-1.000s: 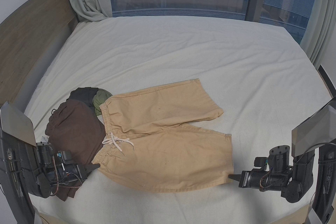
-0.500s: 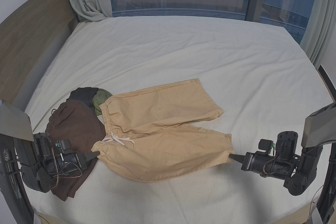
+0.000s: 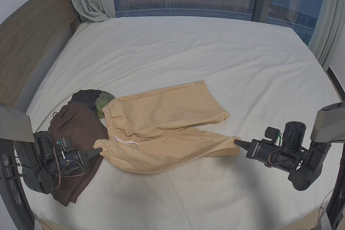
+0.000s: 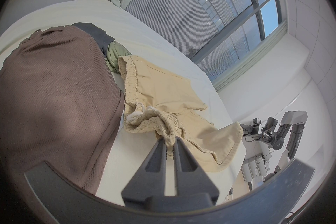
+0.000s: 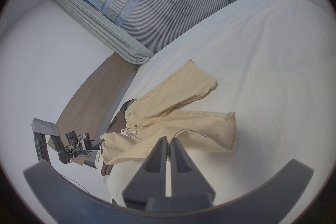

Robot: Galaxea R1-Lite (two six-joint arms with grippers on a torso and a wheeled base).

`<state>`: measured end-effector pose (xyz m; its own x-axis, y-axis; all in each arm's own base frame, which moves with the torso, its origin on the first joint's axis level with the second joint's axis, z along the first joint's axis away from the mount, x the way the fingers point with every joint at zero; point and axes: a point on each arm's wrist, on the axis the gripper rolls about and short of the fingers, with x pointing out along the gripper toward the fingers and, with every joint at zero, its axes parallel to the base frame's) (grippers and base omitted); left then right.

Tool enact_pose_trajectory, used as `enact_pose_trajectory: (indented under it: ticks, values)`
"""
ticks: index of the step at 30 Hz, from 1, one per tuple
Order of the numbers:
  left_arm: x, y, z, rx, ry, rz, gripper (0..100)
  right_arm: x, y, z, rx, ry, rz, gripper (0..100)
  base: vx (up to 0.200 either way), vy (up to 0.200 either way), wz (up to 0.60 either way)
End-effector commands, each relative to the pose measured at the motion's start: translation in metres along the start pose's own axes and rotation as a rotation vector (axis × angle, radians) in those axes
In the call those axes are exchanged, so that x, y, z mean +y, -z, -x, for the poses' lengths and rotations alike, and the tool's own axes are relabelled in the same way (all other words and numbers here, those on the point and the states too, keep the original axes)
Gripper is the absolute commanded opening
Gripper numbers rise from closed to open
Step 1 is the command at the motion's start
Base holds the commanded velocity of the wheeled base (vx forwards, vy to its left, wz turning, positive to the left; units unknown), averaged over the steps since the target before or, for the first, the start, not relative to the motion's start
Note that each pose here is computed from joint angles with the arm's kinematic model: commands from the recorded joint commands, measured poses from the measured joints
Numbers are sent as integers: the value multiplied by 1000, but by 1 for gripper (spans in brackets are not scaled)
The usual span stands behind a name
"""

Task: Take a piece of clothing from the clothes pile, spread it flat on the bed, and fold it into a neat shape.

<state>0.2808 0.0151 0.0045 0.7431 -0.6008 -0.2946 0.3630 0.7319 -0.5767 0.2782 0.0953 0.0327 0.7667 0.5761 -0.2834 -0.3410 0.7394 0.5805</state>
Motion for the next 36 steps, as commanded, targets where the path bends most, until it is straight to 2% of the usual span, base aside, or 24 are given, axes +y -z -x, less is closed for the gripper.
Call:
enact_pose_trajectory:
  ticks: [1,12,19,23,36]
  values:
    - [0,-4,-2,-15,4,-9,0,0,-12,-10,-21,-3,4,0,0,0,0]
    - [-3,-16,-6,-68,-15,6,0,7,-40,-21,-49,-7,9,0,0,0,0]
    - [-14,-31,-12,-117,9,19,0,13,-56,-31,-60,-13,13,0,0,0,0]
    - [-12,-40,-18,-154,15,41,0,17,-68,-40,-69,-17,12,0,0,0,0]
    - [-10,-41,-20,-168,-9,57,0,27,-111,-59,-108,-25,4,0,0,0,0]
